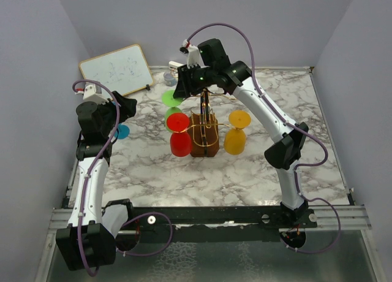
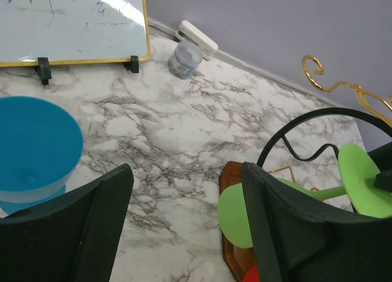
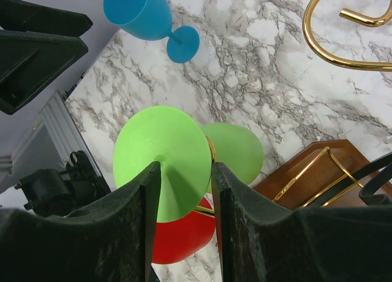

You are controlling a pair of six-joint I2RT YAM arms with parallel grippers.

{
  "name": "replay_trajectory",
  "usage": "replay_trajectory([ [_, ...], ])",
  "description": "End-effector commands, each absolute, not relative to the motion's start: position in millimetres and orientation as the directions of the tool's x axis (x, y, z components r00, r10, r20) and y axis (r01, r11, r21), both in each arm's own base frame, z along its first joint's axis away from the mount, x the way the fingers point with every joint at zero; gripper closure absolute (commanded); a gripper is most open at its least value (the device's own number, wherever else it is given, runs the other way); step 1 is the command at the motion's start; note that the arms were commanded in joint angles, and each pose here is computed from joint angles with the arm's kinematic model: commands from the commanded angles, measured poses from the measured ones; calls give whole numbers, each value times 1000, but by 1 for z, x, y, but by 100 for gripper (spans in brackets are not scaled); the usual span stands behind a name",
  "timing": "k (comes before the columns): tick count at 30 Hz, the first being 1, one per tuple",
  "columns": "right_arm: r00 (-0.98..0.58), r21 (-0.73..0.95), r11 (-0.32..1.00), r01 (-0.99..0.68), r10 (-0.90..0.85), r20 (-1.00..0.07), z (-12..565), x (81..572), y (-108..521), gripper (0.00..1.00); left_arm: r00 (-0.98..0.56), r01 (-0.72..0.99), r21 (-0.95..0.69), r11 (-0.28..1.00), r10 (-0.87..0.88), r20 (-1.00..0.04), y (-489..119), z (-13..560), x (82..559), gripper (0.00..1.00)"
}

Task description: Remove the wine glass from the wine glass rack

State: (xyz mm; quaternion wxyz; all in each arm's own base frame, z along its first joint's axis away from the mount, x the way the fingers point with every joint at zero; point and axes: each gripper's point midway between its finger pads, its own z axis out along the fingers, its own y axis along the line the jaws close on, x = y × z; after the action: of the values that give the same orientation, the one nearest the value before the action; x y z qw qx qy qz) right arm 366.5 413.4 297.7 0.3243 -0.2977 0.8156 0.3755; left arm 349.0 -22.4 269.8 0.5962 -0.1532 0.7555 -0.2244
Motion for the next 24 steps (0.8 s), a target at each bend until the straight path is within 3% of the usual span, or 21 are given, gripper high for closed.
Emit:
replay_trajectory([
  [1,-573,415,511,-753,-198,-795,321,365,422,62,-233,73,-526,847,-498,-835,-28,274,351,27],
  [24,-559,450,411,-793,-195,-806,340,339,430,69,-233,73,-525,848,-497,-836,-28,274,350,27],
])
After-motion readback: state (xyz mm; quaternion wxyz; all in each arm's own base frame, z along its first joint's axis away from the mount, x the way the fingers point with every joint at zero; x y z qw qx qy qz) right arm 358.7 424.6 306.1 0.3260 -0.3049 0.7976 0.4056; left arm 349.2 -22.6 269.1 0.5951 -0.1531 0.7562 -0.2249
